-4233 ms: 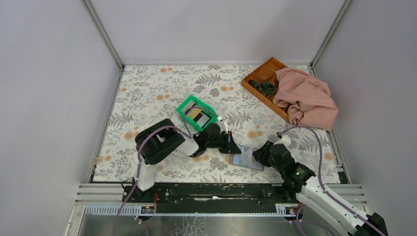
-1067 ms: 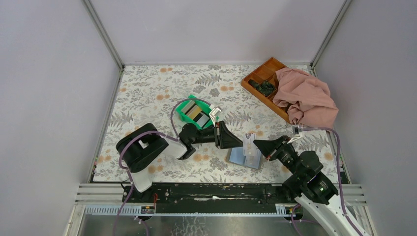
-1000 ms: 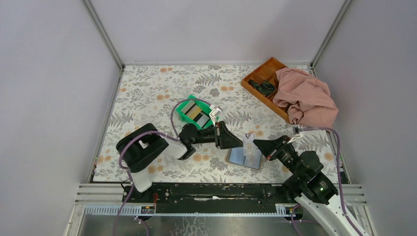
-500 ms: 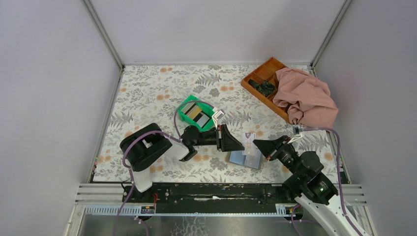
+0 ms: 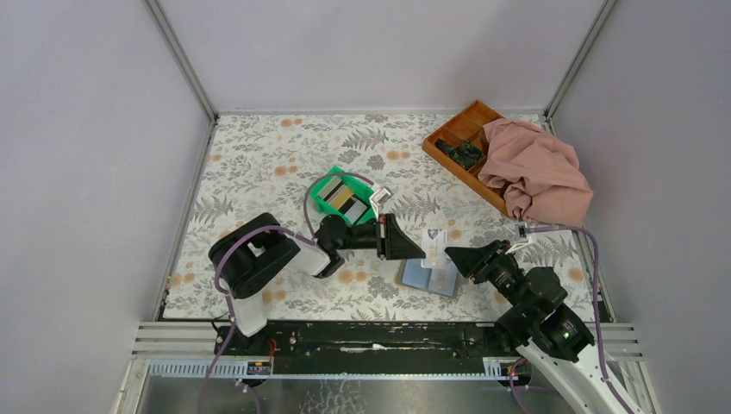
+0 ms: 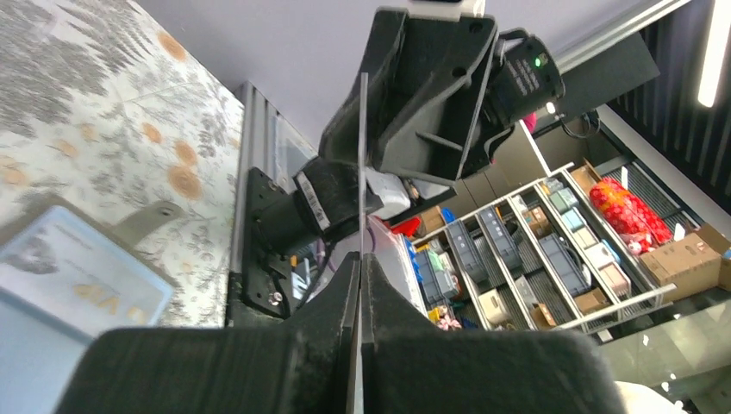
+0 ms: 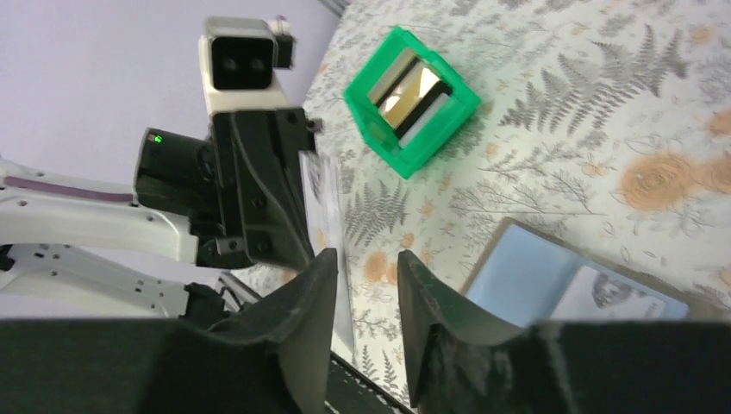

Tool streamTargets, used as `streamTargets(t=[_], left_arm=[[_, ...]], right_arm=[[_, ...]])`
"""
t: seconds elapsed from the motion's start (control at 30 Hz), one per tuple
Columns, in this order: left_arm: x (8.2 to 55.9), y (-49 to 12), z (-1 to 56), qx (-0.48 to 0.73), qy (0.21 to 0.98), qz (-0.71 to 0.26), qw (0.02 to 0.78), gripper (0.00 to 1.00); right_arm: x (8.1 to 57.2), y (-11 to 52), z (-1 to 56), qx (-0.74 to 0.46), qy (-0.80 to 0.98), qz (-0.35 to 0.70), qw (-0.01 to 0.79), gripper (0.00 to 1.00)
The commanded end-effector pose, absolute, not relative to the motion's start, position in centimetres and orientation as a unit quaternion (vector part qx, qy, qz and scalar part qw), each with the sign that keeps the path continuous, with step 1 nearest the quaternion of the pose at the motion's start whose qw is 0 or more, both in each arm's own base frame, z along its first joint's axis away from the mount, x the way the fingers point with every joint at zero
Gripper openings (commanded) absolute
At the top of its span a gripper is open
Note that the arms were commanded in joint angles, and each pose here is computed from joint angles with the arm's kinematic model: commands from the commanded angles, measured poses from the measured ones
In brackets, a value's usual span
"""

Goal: Take the credit cards out of the card holder

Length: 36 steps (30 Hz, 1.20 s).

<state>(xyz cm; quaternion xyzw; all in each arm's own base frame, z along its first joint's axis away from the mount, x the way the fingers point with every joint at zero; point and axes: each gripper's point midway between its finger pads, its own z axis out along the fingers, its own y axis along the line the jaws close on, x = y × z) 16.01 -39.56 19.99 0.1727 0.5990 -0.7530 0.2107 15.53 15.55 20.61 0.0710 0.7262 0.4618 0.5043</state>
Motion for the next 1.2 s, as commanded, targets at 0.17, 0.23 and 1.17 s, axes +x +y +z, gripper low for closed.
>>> streamTargets(t=[0.17,0.23,1.17], left_arm=[[25.5,-33.2,17.4,0.184,0.708,-0.635,0.246,0.0],[28.7,-31.2,14.4,0.194,0.792,-0.51,0.275,0.0],[36.1,-17.9,12.8,0.361,0.89,-0.221,0.172,0.0]], right_arm=[[16.4,10.9,21.0,0.099,0.745,0.346,0.562,0.51],[16.6,10.9,20.6,0.095,0.751,0.338,0.559,0.51],[17.5,19.3,9.4,-0.049,0.861,0.345,0.37,0.52]])
